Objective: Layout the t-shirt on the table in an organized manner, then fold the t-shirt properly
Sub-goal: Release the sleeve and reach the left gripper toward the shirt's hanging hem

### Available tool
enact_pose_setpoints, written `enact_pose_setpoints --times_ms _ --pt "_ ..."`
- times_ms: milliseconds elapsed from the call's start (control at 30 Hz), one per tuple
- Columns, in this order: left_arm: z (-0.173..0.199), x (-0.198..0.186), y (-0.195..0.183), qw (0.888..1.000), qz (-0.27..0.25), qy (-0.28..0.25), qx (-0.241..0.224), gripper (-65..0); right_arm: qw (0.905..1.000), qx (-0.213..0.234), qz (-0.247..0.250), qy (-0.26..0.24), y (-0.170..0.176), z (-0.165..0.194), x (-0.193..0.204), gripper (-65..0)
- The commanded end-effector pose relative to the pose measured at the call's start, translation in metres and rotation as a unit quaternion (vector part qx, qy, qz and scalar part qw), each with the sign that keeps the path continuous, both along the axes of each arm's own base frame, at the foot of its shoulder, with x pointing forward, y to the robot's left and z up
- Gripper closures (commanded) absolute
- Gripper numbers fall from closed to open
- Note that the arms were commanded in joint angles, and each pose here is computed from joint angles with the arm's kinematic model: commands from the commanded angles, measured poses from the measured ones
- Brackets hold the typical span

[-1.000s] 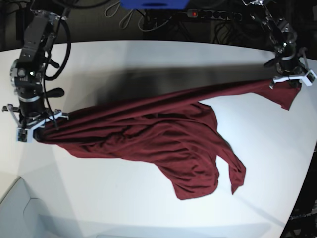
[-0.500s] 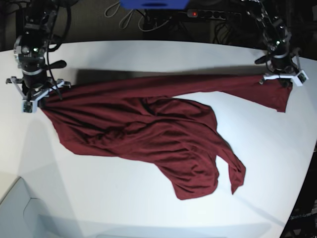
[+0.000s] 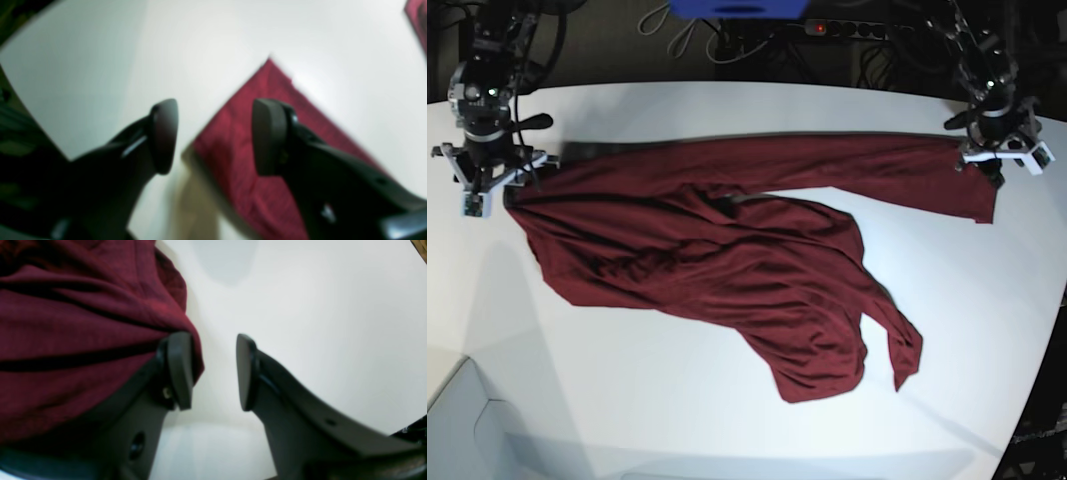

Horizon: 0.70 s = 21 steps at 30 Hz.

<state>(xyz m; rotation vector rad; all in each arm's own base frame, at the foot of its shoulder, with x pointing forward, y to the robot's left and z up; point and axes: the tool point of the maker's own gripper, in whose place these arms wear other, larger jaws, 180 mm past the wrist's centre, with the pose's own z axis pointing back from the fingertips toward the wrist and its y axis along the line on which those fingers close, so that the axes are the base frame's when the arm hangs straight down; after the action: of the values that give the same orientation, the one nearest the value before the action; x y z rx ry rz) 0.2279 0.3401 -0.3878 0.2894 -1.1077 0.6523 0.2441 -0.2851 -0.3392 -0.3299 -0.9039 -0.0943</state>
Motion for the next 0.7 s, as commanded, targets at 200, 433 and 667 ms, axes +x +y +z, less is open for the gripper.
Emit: enact_pose_setpoints --times_ms 200,433,667 --pt "0.054 0.019 0.003 0.997 -0.007 -0.068 0.044 -36.5 0.9997 -0.003 -0.005 -0.024 0.000 0.011 0.003 -22.5" --pt "0.087 0.057 0.000 0.991 -0.008 -0.127 0.044 -36.6 0.9989 0.010 -0.037 -0.026 -0.007 0.008 -0.006 -22.6" --pt "0.097 0.126 -0.029 0.985 -0.058 -0.159 0.020 -36.7 0.9989 0.007 -0.040 -0.025 -0.009 0.008 -0.007 -22.6"
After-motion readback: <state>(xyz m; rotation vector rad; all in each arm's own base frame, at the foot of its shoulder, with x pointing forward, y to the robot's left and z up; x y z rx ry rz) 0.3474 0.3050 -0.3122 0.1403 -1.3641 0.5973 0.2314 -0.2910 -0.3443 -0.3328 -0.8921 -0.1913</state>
